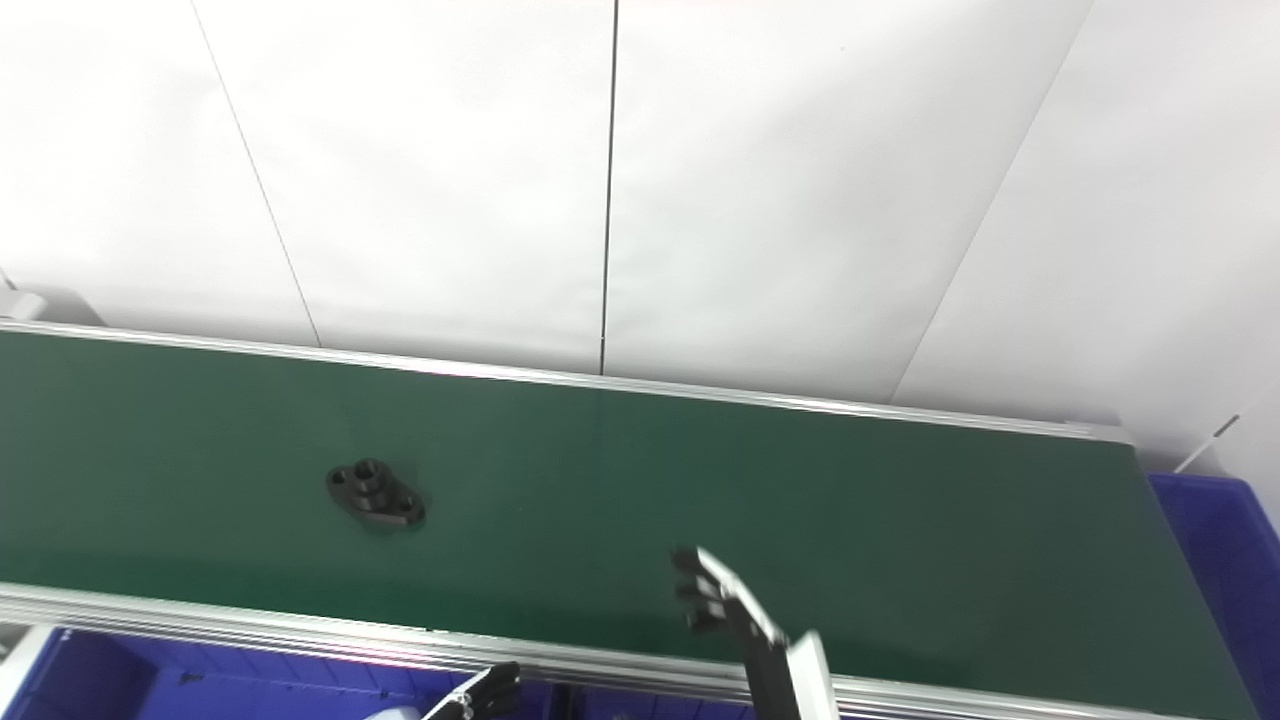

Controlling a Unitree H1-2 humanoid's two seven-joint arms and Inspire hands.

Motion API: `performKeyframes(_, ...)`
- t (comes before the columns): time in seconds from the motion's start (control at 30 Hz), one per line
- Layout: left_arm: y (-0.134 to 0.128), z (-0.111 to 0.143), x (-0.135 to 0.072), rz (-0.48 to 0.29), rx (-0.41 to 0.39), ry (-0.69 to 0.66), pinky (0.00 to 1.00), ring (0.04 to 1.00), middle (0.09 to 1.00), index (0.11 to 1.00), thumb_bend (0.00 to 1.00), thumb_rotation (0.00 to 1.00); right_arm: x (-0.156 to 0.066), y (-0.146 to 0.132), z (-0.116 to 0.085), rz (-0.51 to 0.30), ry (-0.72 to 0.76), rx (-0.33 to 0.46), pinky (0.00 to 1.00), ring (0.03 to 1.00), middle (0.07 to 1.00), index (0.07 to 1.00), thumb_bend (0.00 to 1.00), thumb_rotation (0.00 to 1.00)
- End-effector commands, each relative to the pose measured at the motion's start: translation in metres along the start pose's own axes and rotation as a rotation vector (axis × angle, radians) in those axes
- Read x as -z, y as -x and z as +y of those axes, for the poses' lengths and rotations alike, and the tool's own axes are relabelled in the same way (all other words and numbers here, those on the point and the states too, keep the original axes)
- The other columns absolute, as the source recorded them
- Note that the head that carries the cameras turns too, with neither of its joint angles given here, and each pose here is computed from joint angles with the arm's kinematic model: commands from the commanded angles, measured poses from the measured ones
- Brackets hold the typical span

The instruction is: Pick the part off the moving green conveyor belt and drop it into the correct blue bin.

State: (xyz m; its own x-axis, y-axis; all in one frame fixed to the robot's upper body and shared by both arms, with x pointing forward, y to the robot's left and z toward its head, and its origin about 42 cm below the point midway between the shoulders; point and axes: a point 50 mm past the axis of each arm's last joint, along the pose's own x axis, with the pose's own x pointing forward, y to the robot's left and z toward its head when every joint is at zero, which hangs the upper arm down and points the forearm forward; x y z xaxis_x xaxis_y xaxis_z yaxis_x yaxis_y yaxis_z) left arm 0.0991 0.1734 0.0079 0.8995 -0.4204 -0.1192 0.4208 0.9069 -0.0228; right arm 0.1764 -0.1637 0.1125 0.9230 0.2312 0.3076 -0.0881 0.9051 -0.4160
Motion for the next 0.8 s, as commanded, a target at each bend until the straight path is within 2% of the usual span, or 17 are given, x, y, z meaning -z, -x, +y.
performKeyframes(0.0, -0.002, -0.002, -0.011, -0.066, 0.002, -0.017, 0.82, 0.901, 0.922, 0.907, 0.82, 0.70, -0.011, -0.020, -0.003, -0.029, 0.016, 0.018, 0.60, 0.749, 0.819, 0.835, 0.93, 0.65)
performKeyframes(0.17, -0.003, -0.006, -0.015, -0.078, 0.004, -0.022, 0.81, 0.897, 0.924, 0.908, 0.80, 0.71, -0.016, -0.052, -0.005, -0.031, 0.064, -0.019, 0.61, 0.762, 0.834, 0.857, 0.94, 0.66)
performKeyframes(0.33, -0.002, -0.007, -0.017, -0.075, 0.009, -0.027, 0.82, 0.908, 0.934, 0.912, 0.82, 0.72, -0.023, -0.078, -0.005, -0.030, 0.199, -0.092, 0.65, 0.799, 0.865, 0.893, 0.91, 0.73)
performKeyframes(0.4, -0.002, -0.007, -0.017, -0.074, 0.010, -0.028, 0.82, 0.910, 0.935, 0.917, 0.83, 0.73, -0.026, -0.088, -0.004, -0.025, 0.253, -0.111, 0.64, 0.794, 0.868, 0.908, 0.92, 0.74)
performKeyframes(0.6, -0.004, -0.009, -0.018, -0.081, 0.014, -0.025, 0.83, 0.905, 0.927, 0.919, 0.83, 0.73, -0.032, -0.123, 0.004, -0.015, 0.429, -0.173, 0.61, 0.780, 0.855, 0.901, 0.92, 0.73)
performKeyframes(0.77, -0.004, -0.012, -0.018, -0.084, 0.008, -0.015, 0.83, 0.907, 0.925, 0.913, 0.84, 0.72, -0.028, -0.147, 0.014, -0.006, 0.535, -0.208, 0.60, 0.776, 0.849, 0.878, 0.93, 0.72)
